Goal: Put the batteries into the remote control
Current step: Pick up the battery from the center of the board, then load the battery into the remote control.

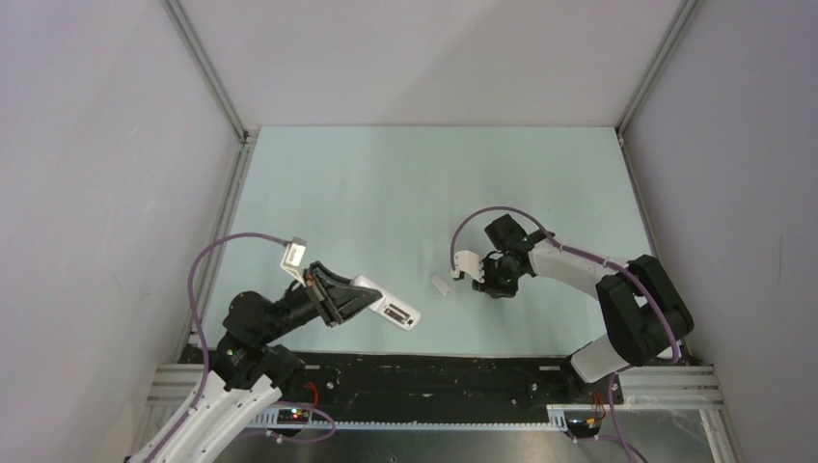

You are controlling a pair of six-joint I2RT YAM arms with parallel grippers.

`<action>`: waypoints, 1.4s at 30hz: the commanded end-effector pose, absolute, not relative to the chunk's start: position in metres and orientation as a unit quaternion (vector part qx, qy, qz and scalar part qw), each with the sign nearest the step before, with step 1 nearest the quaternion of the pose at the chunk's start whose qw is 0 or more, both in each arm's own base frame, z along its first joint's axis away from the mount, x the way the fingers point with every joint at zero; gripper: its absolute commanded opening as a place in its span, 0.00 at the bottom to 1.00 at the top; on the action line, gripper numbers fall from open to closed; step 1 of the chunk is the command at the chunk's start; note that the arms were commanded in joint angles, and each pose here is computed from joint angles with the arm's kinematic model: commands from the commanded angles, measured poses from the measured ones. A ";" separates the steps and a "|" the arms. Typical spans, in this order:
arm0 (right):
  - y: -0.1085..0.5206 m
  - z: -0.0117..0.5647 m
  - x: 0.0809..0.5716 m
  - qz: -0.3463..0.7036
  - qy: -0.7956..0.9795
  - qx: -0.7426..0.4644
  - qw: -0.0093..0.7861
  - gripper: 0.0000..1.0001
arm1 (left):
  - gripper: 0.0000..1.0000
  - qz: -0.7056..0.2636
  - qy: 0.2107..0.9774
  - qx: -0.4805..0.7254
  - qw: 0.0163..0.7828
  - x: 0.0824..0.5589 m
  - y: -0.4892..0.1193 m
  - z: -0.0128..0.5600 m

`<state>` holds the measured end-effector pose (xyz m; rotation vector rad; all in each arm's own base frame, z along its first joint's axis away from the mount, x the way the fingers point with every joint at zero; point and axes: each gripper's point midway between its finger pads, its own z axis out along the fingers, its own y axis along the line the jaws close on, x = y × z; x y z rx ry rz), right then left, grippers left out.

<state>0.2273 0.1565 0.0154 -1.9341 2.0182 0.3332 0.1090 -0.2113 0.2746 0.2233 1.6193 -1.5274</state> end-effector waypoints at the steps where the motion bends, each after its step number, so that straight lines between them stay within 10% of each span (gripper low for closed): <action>1: 0.167 0.016 0.214 0.159 0.715 -0.666 0.140 0.20 | 0.01 -0.621 0.628 0.098 0.459 0.105 -0.208 0.294; 13: 0.182 0.020 0.211 0.192 0.747 -0.622 0.134 0.00 | 0.01 -0.622 0.623 0.094 0.465 0.105 -0.205 0.297; 25: 0.219 0.131 0.268 0.188 0.813 -0.410 0.369 0.00 | 0.01 -0.606 0.650 0.054 0.456 0.118 -0.204 0.289; 42: 0.291 0.265 0.170 0.283 0.775 -0.222 0.520 0.00 | 0.00 -0.602 0.678 -0.064 0.418 0.145 -0.202 0.288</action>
